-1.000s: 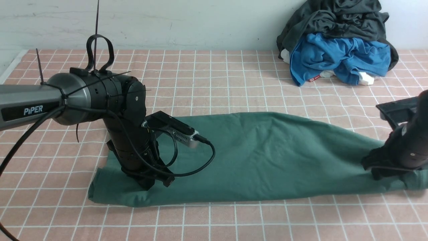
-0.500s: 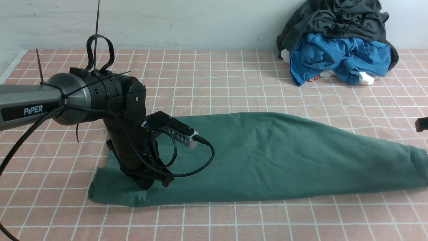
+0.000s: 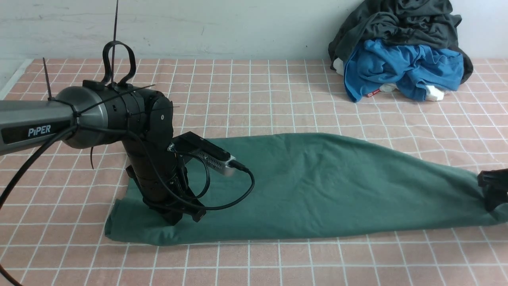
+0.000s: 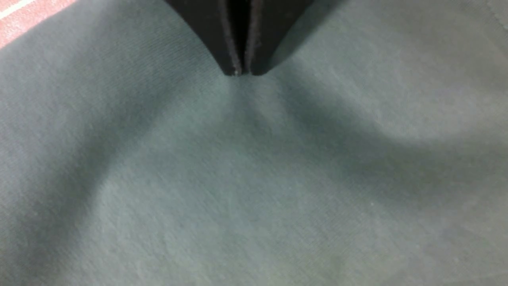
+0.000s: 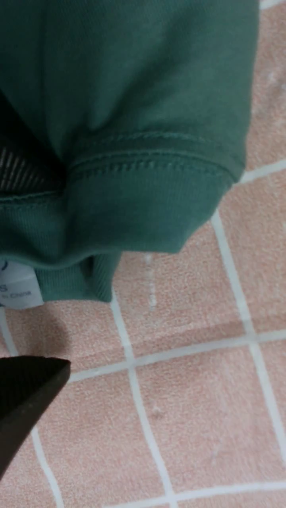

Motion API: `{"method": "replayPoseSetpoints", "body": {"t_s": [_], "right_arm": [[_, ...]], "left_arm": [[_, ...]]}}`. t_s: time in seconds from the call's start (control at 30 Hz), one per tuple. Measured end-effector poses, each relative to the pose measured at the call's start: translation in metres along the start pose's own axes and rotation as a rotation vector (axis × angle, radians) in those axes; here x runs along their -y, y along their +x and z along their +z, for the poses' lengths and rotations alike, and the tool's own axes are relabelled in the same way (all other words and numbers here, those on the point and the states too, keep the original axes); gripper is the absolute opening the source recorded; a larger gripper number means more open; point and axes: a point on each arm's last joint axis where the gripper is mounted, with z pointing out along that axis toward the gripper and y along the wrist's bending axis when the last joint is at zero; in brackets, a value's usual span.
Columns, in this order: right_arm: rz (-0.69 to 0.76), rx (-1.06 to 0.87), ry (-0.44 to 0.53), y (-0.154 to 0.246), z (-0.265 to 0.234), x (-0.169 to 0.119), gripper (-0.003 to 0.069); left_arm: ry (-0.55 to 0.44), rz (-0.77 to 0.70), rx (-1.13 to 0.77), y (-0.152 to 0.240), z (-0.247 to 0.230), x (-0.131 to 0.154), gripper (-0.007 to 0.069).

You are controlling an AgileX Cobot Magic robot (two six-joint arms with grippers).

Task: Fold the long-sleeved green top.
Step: Use the right arm to clamp the right edge of the fabric, then use the right arm to drag the right edge of the fabric to the left and folds it over the left edge

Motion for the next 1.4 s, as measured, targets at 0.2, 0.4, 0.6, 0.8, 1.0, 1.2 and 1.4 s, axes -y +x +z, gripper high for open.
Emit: {"method": "replayPoseSetpoints", "body": {"t_s": [0.2, 0.4, 0.6, 0.8, 1.0, 1.2, 1.4], "right_arm": [[-0.010, 0.001, -0.021, -0.001, 0.000, -0.002, 0.0499], [-0.049, 0.004, -0.070, -0.001, 0.000, -0.006, 0.0368], [-0.072, 0.004, -0.110, -0.001, 0.001, -0.010, 0.0144], [-0.123, 0.022, -0.082, -0.002, -0.018, -0.006, 0.0042], [-0.133, 0.181, -0.024, -0.012, -0.094, 0.003, 0.0042], [-0.203, 0.408, -0.088, -0.010, -0.193, -0.019, 0.0042], [-0.447, 0.539, -0.287, 0.003, -0.264, -0.101, 0.0042]], "left_arm": [[-0.001, 0.004, 0.001, 0.000, 0.000, 0.000, -0.0003], [-0.002, 0.007, 0.002, 0.000, 0.000, 0.000, -0.0003], [-0.003, 0.008, 0.004, 0.000, -0.001, 0.000, -0.0003], [-0.027, 0.018, 0.051, 0.002, -0.023, 0.001, -0.0003], [-0.086, 0.011, 0.194, 0.020, -0.096, 0.007, -0.0003], [-0.144, -0.030, 0.445, 0.064, -0.187, 0.023, -0.0003], [-0.195, -0.043, 0.682, 0.124, -0.257, 0.043, -0.0003]]}}
